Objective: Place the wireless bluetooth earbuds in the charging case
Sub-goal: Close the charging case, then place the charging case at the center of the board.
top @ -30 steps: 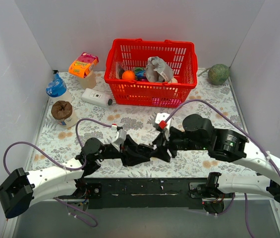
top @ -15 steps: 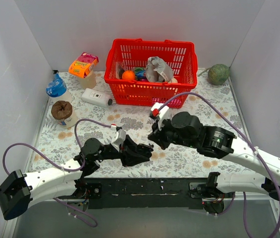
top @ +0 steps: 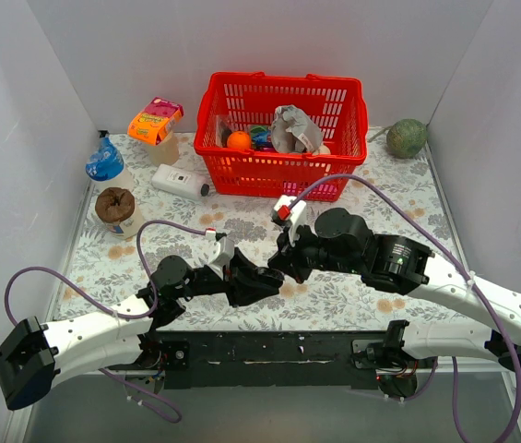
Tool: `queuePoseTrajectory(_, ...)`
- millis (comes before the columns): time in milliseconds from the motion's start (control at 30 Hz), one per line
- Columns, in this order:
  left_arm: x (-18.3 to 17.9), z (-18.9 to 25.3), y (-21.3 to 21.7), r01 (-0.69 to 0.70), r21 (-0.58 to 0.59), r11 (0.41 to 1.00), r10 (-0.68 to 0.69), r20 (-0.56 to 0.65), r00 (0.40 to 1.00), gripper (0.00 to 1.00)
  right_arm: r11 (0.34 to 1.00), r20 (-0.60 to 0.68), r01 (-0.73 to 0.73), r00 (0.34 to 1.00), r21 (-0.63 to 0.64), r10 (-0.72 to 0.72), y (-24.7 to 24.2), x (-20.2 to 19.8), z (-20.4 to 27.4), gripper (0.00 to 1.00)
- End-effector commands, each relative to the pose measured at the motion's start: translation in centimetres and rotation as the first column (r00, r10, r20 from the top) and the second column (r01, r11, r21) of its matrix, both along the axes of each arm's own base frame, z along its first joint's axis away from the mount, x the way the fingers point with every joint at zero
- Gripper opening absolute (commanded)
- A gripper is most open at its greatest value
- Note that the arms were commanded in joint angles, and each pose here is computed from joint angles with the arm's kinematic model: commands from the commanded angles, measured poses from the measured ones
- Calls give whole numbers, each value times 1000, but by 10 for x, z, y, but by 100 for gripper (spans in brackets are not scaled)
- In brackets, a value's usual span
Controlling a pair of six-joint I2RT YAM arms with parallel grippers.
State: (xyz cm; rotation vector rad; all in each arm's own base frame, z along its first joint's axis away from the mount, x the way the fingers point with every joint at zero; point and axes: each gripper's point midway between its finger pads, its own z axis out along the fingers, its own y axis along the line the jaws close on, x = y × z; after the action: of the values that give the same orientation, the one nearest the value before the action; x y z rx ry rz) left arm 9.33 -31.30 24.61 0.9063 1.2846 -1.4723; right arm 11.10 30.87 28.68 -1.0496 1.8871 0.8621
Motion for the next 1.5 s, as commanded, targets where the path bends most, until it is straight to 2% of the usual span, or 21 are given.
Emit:
queuePoseTrajectory(0, 3, 23, 1, -26, -54, 998, 28, 45, 999, 0, 997, -22, -55, 998, 57, 56, 8, -10, 6, 1)
queuePoseTrajectory(167, 5, 23, 1, -37, -56, 998, 39, 42, 998, 0, 998, -22, -29, 999, 53, 30, 4, -7, 3, 1)
queuePoseTrajectory(233, 9, 21, 1, -56, -53, 997, 57, 25, 998, 0, 997, -11, 60, 998, 53, -59, -4, 4, 5, 1)
queuePoseTrajectory(267, 12, 20, 1, -73, -48, 996, 74, 11, 997, 0, 982, 24, 182, 983, 48, -183, -16, 23, 7, 1)
queuePoseTrajectory(333, 32, 12, 2, -186, -17, 982, 184, -93, 979, 0, 947, 39, 311, 948, 86, -315, -36, 37, 14, 1)
queuePoseTrajectory(367, 46, 7, 5, -262, 2, 965, 259, -151, 954, 0, 914, 65, 399, 913, 71, -403, -50, 50, 3, 4)
queuePoseTrajectory(400, 58, -11, 8, -328, 73, 942, 335, -272, 902, 0, 899, 69, 428, 898, 86, -434, -55, 54, 2, 5)
queuePoseTrajectory(433, 83, -18, 17, -464, 109, 879, 470, -355, 808, 0, 888, 68, 450, 887, 91, -457, -61, 56, -2, 6)
queuePoseTrajectory(500, 105, -41, 25, -512, 215, 831, 551, -439, 710, 0, 886, 71, 462, 883, 41, -464, -64, 57, -27, 5)
queuePoseTrajectory(567, 131, -46, 34, -503, 264, 823, 561, -523, 642, 0, 899, 61, 438, 897, -9, -437, -60, 54, -46, 1)
queuePoseTrajectory(600, 141, -77, 35, -472, 369, 801, 598, -544, 588, 0, 901, 57, 431, 902, -44, -428, -60, 52, -60, 1)
queuePoseTrajectory(700, 171, -97, 45, -421, 451, 787, 617, -598, 511, 0, 909, 31, 406, 914, -92, -404, -57, 46, -81, 1)
queuePoseTrajectory(733, 176, -120, 43, -372, 491, 788, 616, -621, 485, 0, 915, 25, 398, 918, -74, -397, -55, 45, -81, 1)
queuePoseTrajectory(800, 190, -125, 38, -327, 498, 803, 594, -632, 498, 0, 924, 8, 375, 927, -72, -375, -54, 40, -87, 1)
queuePoseTrajectory(833, 192, -147, 35, -283, 540, 793, 604, -636, 480, 0, 926, 6, 374, 927, -54, -375, -54, 40, -85, 1)
queuePoseTrajectory(900, 204, -155, 32, -267, 565, 781, 615, -618, 490, 0, 930, -1, 365, 931, -42, -365, -54, 38, -83, 1)
queuePoseTrajectory(1000, 209, -186, 34, -217, 628, 747, 646, -609, 460, 0, 931, -4, 363, 932, -40, -363, -55, 37, -83, 1)
queuePoseTrajectory(1233, 222, -219, 44, -178, 706, 686, 707, -587, 395, 1, 930, 0, 364, 931, -47, -364, -57, 37, -86, 1)
queuePoseTrajectory(1267, 219, -224, 45, -165, 714, 680, 712, -589, 383, 11, 930, 0, 364, 931, -51, -364, -57, 37, -88, 1)
queuePoseTrajectory(1367, 209, -234, 50, -133, 731, 669, 720, -593, 360, 34, 928, 4, 368, 930, -52, -369, -58, 37, -88, 4)
queuePoseTrajectory(1467, 201, -241, 58, -119, 750, 651, 737, -587, 336, 40, 927, 7, 370, 929, -59, -370, -60, 37, -90, 9)
